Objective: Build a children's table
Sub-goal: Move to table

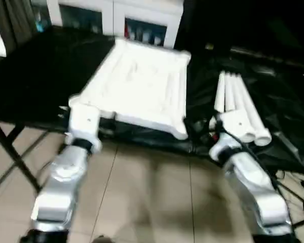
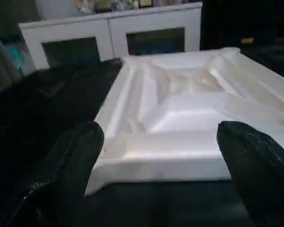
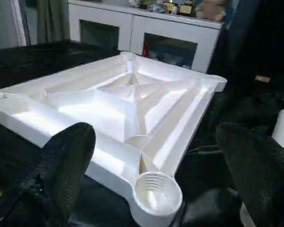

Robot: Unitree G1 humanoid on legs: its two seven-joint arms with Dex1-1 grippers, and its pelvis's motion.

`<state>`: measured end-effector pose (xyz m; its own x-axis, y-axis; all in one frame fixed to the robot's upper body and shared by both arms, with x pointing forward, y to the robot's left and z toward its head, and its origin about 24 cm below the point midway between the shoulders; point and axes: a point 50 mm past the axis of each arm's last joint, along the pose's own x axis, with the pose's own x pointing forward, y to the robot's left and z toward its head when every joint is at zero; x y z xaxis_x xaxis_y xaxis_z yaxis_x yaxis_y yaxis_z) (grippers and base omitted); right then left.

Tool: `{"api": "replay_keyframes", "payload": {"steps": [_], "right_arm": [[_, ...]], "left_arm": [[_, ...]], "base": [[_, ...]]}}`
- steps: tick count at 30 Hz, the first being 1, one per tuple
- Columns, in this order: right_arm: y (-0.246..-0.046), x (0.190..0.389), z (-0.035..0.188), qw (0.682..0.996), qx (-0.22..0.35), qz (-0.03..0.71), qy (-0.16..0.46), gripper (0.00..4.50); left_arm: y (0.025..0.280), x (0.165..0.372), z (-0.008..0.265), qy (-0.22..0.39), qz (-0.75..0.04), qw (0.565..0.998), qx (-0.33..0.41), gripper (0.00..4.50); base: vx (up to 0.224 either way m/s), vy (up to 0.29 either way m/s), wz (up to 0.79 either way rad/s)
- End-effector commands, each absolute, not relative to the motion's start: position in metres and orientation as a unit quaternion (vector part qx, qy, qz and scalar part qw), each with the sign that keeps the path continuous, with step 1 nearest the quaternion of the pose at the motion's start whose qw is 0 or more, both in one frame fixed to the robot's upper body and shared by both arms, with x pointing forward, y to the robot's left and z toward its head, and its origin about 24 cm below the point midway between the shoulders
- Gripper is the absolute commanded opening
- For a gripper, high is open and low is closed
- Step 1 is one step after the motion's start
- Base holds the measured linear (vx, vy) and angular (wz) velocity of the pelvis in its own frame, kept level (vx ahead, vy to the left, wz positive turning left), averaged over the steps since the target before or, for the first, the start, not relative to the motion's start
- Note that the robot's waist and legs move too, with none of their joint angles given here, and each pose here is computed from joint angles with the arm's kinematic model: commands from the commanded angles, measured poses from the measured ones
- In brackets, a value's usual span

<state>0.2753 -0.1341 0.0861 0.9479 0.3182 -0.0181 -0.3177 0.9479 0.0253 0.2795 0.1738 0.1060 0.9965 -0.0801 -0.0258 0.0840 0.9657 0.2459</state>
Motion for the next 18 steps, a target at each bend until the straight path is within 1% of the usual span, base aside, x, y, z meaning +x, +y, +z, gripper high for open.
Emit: {"api": "replay_keyframes", "payload": {"steps": [1,3,5,7,9,11,13,18], "right_arm": [[-0.144,0.277,0.081,0.989,0.009,0.143,0.025,4.48],[-0.146,0.278,0.079,0.991,0.004,0.131,0.030,4.48],[-0.151,0.281,0.076,0.994,-0.003,0.104,0.040,4.48],[-0.154,0.283,0.078,0.995,0.005,0.088,0.037,4.48],[-0.154,0.286,0.080,0.996,0.015,0.084,0.035,4.48],[-0.155,0.288,0.080,0.996,0.009,0.084,0.034,4.48],[-0.155,0.292,0.082,0.996,0.000,0.081,0.035,4.48],[-0.153,0.293,0.081,0.996,0.004,0.081,0.038,4.48]], "left_arm": [[0.167,0.283,0.104,0.012,-0.058,0.991,0.124,4.46],[0.166,0.285,0.104,0.013,-0.065,0.990,0.124,4.46],[0.166,0.286,0.101,0.017,-0.070,0.989,0.128,4.46],[0.166,0.287,0.100,0.021,-0.068,0.990,0.126,4.46],[0.167,0.288,0.097,0.030,-0.066,0.991,0.108,4.46],[0.167,0.289,0.096,0.032,-0.062,0.992,0.105,4.46],[0.168,0.292,0.098,0.031,-0.054,0.994,0.085,4.46],[0.169,0.294,0.097,0.033,-0.053,0.993,0.096,4.46]], "base": [[0.063,0.026,-0.12],[0.077,0.027,-0.08],[0.121,0.028,-0.02],[0.127,-0.001,-0.01],[0.121,-0.029,0.02],[0.101,-0.043,0.05],[0.072,-0.030,0.10],[0.037,-0.046,0.00]]}}
